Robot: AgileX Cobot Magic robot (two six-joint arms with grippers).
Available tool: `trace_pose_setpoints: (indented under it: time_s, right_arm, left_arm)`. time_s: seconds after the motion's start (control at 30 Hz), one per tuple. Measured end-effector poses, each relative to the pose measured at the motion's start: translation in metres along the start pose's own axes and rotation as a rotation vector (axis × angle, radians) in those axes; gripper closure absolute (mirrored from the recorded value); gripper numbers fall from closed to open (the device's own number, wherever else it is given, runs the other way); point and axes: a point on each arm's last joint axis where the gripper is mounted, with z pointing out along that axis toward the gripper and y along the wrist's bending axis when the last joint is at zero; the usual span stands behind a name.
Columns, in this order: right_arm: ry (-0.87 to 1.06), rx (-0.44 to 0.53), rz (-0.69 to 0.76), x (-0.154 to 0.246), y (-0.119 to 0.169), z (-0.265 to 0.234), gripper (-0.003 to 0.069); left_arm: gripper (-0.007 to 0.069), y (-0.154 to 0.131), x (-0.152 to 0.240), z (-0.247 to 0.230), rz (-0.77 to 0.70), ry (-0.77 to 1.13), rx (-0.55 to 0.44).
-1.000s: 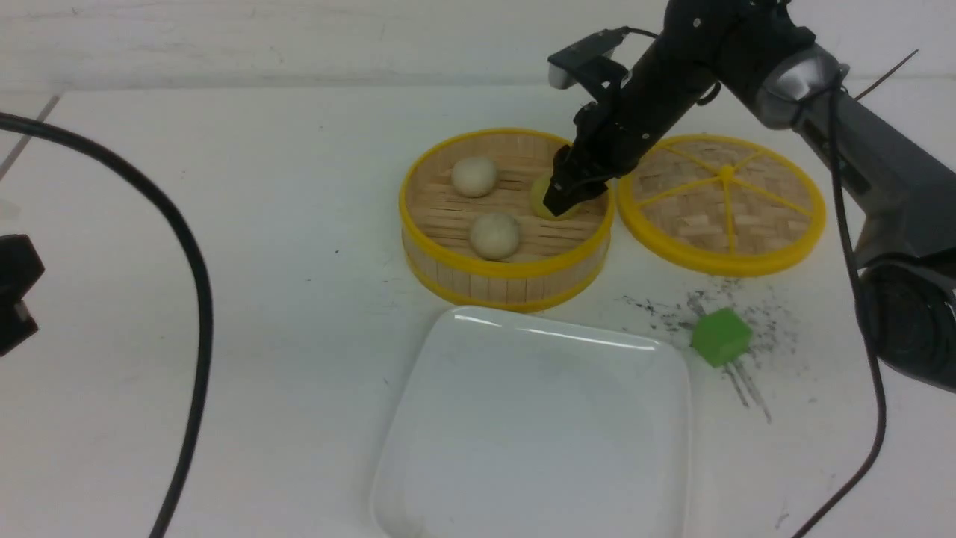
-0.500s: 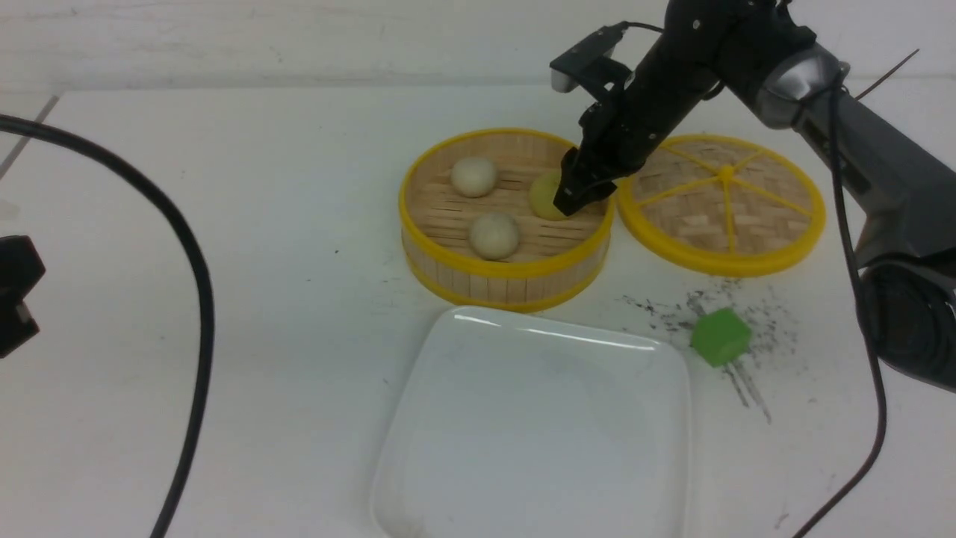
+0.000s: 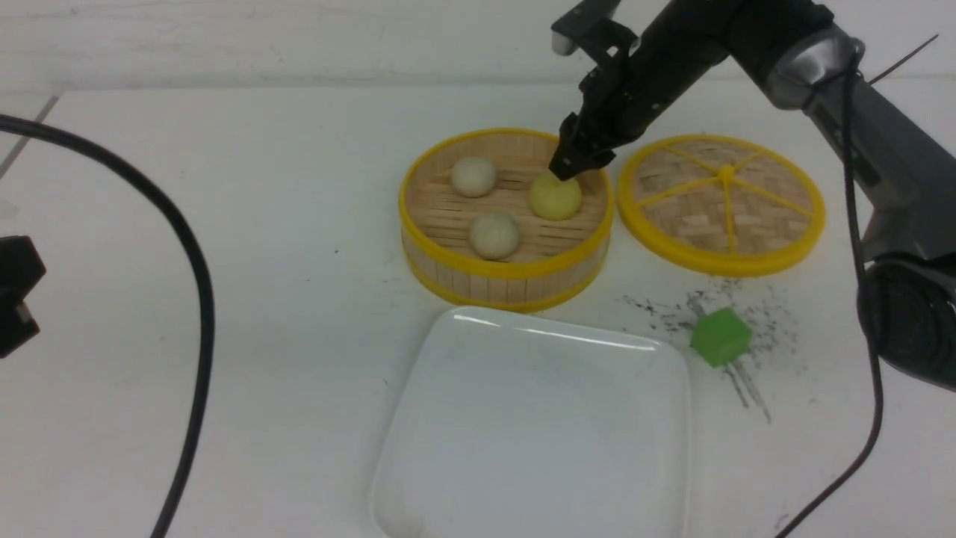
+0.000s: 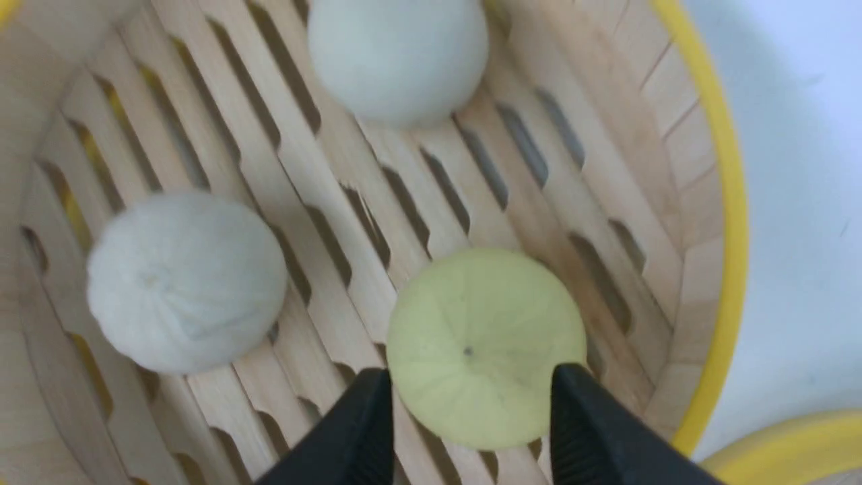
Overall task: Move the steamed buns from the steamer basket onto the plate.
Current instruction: Use the right arm to grab the steamed stuffed bun that is closest to it
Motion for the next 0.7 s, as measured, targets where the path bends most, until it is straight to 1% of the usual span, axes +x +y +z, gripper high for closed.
trace_pose_setpoints:
  time_s: [0.3,0.5,0.63,0.7]
  right_arm:
    - [-0.015,-0.002,-0.008,-0.002,0.002,0.003,0.0326]
    - [0.003,0.008,-0.021,0.002,0.006,0.026,0.0326]
    - [0.031,0.016,-0.026,0.007,0.004,0.034,0.0326]
    - [0.046,0.036,-0.035,0.009,0.002,0.035,0.0326]
  left_arm:
    - [0.0384,0.0,0.001,0.0,0.0,0.016,0.003]
    - [0.0384,0.0,0.001,0.0,0.0,0.016,0.004]
    - [0.0384,0.0,0.001,0.0,0.0,0.016,0.004]
    - [0.0384,0.0,0.001,0.0,0.0,0.016,0.004]
